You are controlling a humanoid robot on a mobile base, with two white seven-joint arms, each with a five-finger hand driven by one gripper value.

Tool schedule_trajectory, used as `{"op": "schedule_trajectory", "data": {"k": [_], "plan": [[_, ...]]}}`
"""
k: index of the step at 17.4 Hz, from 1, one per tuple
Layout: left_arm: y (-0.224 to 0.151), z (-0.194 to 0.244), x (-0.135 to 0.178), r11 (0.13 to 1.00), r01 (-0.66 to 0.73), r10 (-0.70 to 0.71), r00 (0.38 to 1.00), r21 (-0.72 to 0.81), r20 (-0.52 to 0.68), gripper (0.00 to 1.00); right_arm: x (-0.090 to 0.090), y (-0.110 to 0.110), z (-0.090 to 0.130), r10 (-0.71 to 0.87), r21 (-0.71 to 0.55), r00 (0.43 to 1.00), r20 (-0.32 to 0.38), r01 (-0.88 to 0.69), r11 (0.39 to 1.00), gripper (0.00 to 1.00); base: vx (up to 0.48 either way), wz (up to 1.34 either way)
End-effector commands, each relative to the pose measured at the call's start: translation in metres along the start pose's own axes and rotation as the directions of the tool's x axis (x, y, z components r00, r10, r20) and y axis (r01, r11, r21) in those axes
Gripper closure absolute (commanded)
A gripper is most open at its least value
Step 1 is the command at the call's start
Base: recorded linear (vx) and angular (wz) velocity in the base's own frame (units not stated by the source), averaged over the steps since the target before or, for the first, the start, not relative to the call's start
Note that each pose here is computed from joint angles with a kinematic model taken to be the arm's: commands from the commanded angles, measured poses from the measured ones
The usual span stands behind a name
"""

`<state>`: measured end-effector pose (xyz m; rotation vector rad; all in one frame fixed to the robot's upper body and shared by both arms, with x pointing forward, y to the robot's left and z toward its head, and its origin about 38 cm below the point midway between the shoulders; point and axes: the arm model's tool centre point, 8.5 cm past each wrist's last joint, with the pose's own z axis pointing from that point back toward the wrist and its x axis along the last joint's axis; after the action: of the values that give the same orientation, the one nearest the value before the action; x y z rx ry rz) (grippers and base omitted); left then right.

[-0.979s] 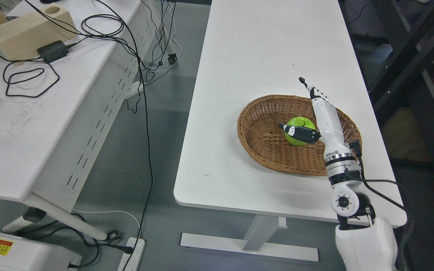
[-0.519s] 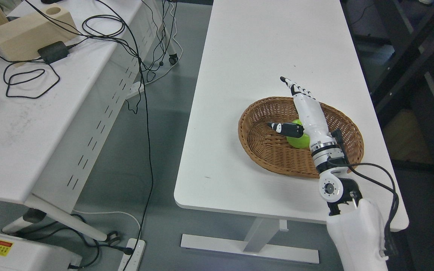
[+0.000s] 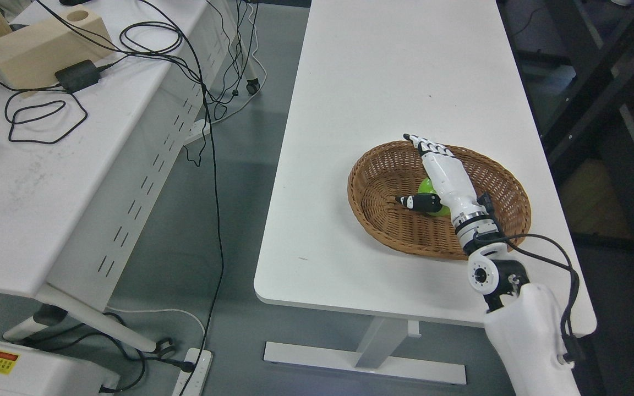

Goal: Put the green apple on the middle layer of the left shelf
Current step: 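Lower the right hand into the basket around the green apple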

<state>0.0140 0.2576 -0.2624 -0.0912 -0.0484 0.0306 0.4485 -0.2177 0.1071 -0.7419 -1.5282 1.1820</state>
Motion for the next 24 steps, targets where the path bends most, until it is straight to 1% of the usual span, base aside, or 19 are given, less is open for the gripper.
{"op": "schedule_trajectory", "data": {"k": [1, 3, 5, 6, 8, 10, 12, 13, 14, 15, 16, 17, 18, 20, 21, 24], "plan": [[0.011, 0.002, 0.014, 1.000, 0.004, -0.005, 1.000, 0.016, 0.022, 0.00, -0.039, 0.022, 0.012, 0.103, 0.124, 0.994, -0.046, -0.096, 0.988, 0.00, 0.000, 0.00], [0.011, 0.002, 0.014, 1.000, 0.003, -0.003, 1.000, 0.016, 0.022, 0.00, -0.043, 0.018, 0.014, 0.115, 0.125, 0.992, -0.050, -0.108, 0.986, 0.00, 0.000, 0.00], [0.011, 0.002, 0.014, 1.000, 0.003, -0.003, 1.000, 0.016, 0.022, 0.00, -0.059, 0.007, 0.021, 0.143, 0.126, 0.988, -0.063, -0.134, 0.983, 0.00, 0.000, 0.00], [0.011, 0.002, 0.014, 1.000, 0.003, -0.003, 1.000, 0.016, 0.022, 0.00, -0.062, 0.004, 0.022, 0.151, 0.123, 0.986, -0.067, -0.142, 0.982, 0.00, 0.000, 0.00], [0.011, 0.002, 0.014, 1.000, 0.004, -0.005, 1.000, 0.016, 0.022, 0.00, -0.060, 0.001, 0.022, 0.150, 0.116, 0.988, -0.041, -0.145, 0.983, 0.00, 0.000, 0.00], [0.011, 0.002, 0.014, 1.000, 0.004, -0.005, 1.000, 0.016, 0.022, 0.00, -0.057, 0.001, 0.022, 0.147, 0.113, 0.989, -0.031, -0.143, 0.983, 0.01, 0.000, 0.00], [0.011, 0.002, 0.014, 1.000, 0.004, -0.005, 1.000, 0.016, 0.022, 0.00, -0.052, -0.003, 0.021, 0.147, 0.095, 0.989, -0.019, -0.144, 0.985, 0.03, 0.000, 0.00], [0.011, 0.002, 0.014, 1.000, 0.004, -0.005, 1.000, 0.016, 0.022, 0.00, -0.049, -0.006, 0.020, 0.147, 0.080, 0.989, -0.012, -0.145, 0.986, 0.09, 0.000, 0.00], [0.011, 0.002, 0.014, 1.000, 0.004, -0.005, 1.000, 0.016, 0.022, 0.00, -0.047, -0.008, 0.021, 0.149, 0.074, 0.989, -0.006, -0.149, 0.986, 0.21, 0.000, 0.00], [0.011, 0.002, 0.014, 1.000, 0.004, -0.005, 1.000, 0.016, 0.022, 0.00, -0.046, -0.010, 0.021, 0.151, 0.070, 0.989, 0.002, -0.151, 0.986, 0.35, 0.000, 0.00], [0.011, 0.002, 0.014, 1.000, 0.004, -0.005, 1.000, 0.016, 0.022, 0.00, -0.042, -0.008, 0.023, 0.149, 0.071, 0.989, 0.026, -0.150, 0.986, 0.52, 0.000, 0.00], [0.011, 0.002, 0.014, 1.000, 0.004, -0.005, 1.000, 0.016, 0.022, 0.00, -0.041, -0.009, 0.024, 0.148, 0.070, 0.988, 0.036, -0.151, 0.986, 0.65, 0.000, 0.00], [0.011, 0.002, 0.014, 1.000, 0.004, -0.005, 1.000, 0.016, 0.022, 0.00, -0.042, -0.012, 0.024, 0.144, 0.066, 0.989, 0.036, -0.146, 0.987, 0.75, 0.000, 0.00], [0.011, 0.002, 0.014, 1.000, 0.003, -0.003, 1.000, 0.016, 0.022, 0.00, -0.043, -0.009, 0.027, 0.141, 0.079, 0.989, 0.035, -0.144, 0.986, 0.94, 0.000, 0.00], [0.011, 0.002, 0.014, 1.000, 0.004, -0.005, 1.000, 0.016, 0.022, 0.00, -0.043, -0.008, 0.027, 0.141, 0.092, 0.989, 0.039, -0.144, 0.985, 0.97, 0.000, 0.00], [0.011, 0.002, 0.014, 1.000, 0.004, -0.005, 1.000, 0.016, 0.022, 0.00, -0.046, -0.011, 0.030, 0.115, 0.137, 0.993, 0.042, -0.119, 0.983, 0.98, 0.000, 0.00]]}}
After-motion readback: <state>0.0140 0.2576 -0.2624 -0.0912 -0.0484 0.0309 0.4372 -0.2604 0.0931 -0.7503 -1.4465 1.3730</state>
